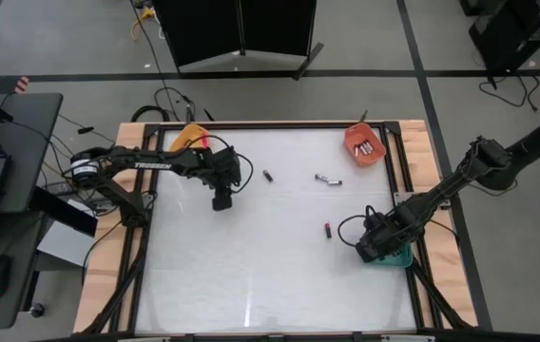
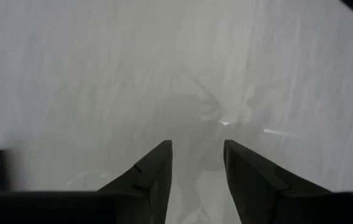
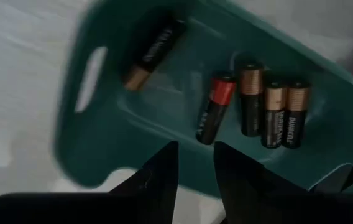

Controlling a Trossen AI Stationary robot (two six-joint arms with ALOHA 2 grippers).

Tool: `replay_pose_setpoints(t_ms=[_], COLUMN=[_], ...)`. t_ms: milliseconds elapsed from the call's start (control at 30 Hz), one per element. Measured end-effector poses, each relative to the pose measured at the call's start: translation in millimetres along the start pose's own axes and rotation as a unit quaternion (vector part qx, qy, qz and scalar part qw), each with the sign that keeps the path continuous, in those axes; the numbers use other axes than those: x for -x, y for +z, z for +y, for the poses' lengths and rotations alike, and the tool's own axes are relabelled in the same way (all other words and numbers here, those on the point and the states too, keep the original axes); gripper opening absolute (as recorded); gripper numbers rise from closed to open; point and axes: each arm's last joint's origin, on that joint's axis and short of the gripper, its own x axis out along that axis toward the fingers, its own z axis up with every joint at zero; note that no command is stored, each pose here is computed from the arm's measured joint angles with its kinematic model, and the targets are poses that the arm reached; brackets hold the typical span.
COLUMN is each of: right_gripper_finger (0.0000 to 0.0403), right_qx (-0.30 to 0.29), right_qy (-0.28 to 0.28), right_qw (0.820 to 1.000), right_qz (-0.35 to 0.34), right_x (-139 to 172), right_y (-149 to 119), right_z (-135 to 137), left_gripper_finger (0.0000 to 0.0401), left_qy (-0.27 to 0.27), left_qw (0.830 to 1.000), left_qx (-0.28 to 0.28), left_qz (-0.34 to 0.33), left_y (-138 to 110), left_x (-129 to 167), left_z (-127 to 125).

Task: Sort batteries
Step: Move the red battery from the green bin to the yellow bin

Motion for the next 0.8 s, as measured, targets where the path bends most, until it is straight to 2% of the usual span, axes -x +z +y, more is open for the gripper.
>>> replay_pose_setpoints(t_ms=[533, 800], right_gripper_finger=[0.0107, 0.0075], right_qx=[-0.015, -0.017], right_qy=[-0.007, -0.014], right_qw=[1.000, 1.000], right_qz=[0.000, -0.010], right_x=[-27.8, -34.8], right_y=[8.6, 12.5], right_z=[-13.1, -18.7], left_gripper_finger=[0.0152, 0.0152], left_qy=[0.000, 0.002], left_qw=[1.000, 1.000], left_qx=[0.015, 0.015], left_qz=[-0.004, -0.005], left_y=[-1.8, -1.6], left_x=[-2.1, -2.1], left_z=[-0.2, -0.1])
